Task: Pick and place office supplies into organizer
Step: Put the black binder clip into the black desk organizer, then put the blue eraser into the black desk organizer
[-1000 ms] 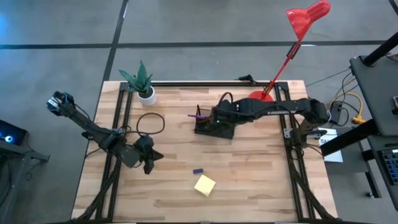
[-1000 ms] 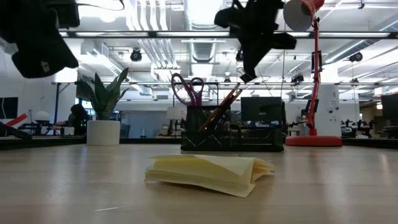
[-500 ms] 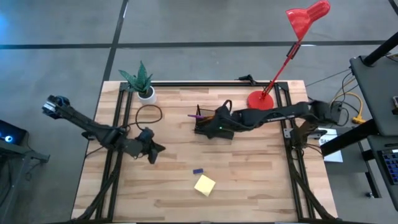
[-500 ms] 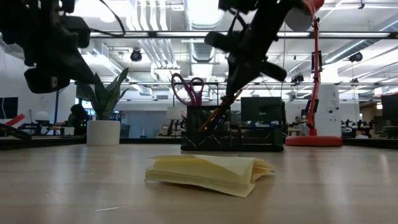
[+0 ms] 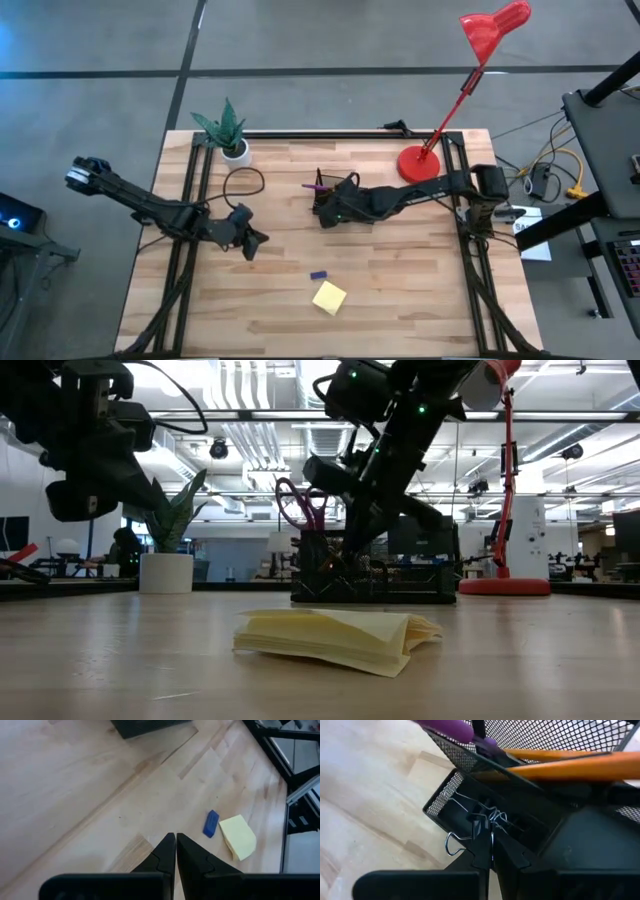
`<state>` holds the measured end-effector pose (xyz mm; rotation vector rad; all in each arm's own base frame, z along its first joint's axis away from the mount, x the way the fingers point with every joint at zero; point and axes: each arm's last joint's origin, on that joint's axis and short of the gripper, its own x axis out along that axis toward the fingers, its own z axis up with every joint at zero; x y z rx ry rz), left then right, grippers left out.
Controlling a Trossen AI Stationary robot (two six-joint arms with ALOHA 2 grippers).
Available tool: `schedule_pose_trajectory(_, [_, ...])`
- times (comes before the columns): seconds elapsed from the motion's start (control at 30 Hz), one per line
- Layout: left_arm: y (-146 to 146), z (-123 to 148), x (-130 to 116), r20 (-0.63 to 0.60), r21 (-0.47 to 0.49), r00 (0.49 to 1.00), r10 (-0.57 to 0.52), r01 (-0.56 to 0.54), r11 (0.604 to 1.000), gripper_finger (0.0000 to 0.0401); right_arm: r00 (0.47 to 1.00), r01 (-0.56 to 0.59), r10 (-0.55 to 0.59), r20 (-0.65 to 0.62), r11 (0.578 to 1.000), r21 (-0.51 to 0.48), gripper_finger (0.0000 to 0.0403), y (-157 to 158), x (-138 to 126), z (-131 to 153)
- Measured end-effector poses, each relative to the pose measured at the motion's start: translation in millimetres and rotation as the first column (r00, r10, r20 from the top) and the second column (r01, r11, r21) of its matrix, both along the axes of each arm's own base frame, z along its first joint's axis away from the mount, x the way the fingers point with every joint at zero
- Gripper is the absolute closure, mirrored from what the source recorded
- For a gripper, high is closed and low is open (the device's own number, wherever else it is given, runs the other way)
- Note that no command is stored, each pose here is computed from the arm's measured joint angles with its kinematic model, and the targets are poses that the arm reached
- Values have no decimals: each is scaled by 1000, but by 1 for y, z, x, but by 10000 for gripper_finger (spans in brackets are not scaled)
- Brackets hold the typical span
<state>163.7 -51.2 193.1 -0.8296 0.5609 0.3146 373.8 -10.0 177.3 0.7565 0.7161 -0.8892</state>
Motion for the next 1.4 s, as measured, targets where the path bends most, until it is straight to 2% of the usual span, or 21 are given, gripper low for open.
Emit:
schedule_pose_trajectory(0.07, [0, -1, 0, -4, -1, 1000, -3, 3, 1000, 401, 1000, -7, 7, -7, 1000, 8, 394, 0, 0, -2])
schedule_pose_trajectory(0.2, [0, -1, 0, -7, 3, 1000, -7, 7, 1000, 401, 999, 12, -13, -35, 999, -36, 394, -1, -2, -3])
schedule_pose_trajectory(0.33, [0, -1, 0, -8, 26, 1000, -23, 23, 999, 401, 994, 4, -11, -108, 998, -59, 382, -2, -8, -5])
schedule_pose_trajectory(0.47, [0, -1, 0, -8, 27, 1000, -23, 23, 999, 401, 993, -18, 11, -119, 998, -62, 343, -2, -8, -6])
schedule_pose_trajectory(0.57, [0, -1, 0, -8, 27, 1000, -23, 23, 999, 401, 994, -42, 39, -103, 999, -20, 304, 1, -5, -3])
schedule_pose_trajectory(0.67, [0, -1, 0, -7, 25, 1000, -24, 24, 999, 401, 980, -166, 159, -121, 985, -55, 267, 11, -1, 6])
schedule_pose_trajectory(0.7, [-1, -1, 1, -5, 21, 1000, -27, 27, 999, 401, 961, -252, 239, -137, 964, -86, 257, 18, 2, 13])
schedule_pose_trajectory(0.73, [-1, 0, 1, -1, 17, 999, -32, 32, 999, 401, 925, -364, 344, -164, 924, -115, 248, 27, 3, 20])
schedule_pose_trajectory(0.77, [-1, 0, 1, 6, 14, 999, -35, 35, 999, 401, 866, -490, 461, -195, 860, -141, 240, 38, 5, 28])
schedule_pose_trajectory(0.8, [-1, 1, 2, 12, 9, 999, -39, 39, 999, 401, 792, -605, 568, -222, 781, -158, 235, 49, 6, 35])
schedule_pose_trajectory(0.87, [-2, 1, 2, 7, 16, 998, -59, 59, 998, 401, 594, -803, 748, -296, 575, -158, 227, 74, 4, 42])
schedule_pose_trajectory(0.9, [-2, 1, 1, 4, 22, 997, -78, 78, 997, 401, 497, -866, 802, -331, 479, -141, 225, 85, 2, 40])
schedule_pose_trajectory(0.93, [-2, 0, 1, 2, 27, 995, -97, 97, 995, 401, 418, -907, 836, -356, 402, -121, 224, 95, 1, 37])
schedule_pose_trajectory(0.97, [-3, 0, 1, 0, 28, 994, -110, 110, 993, 401, 371, -928, 852, -370, 354, -117, 223, 104, 1, 34])
schedule_pose_trajectory(1.0, [-3, 1, 2, 0, 32, 993, -121, 121, 992, 401, 342, -939, 859, -381, 324, -113, 223, 111, 1, 30])
schedule_pose_trajectory(1.07, [-4, 0, 3, 4, 33, 992, -130, 130, 991, 401, 313, -949, 864, -394, 299, -100, 223, 122, 4, 22])
schedule_pose_trajectory(1.2, [-5, 0, 6, 18, 30, 990, -138, 137, 990, 401, 293, -954, 865, -408, 292, -66, 223, 137, 16, 4])
schedule_pose_trajectory(1.33, [-8, -3, 12, 25, 19, 988, -150, 150, 989, 401, 256, -966, 873, -415, 248, -75, 222, 153, 35, -4])
schedule_pose_trajectory(1.4, [-10, -4, 15, 31, 7, 986, -165, 165, 986, 401, 243, -968, 870, -428, 246, -50, 222, 158, 41, -11])
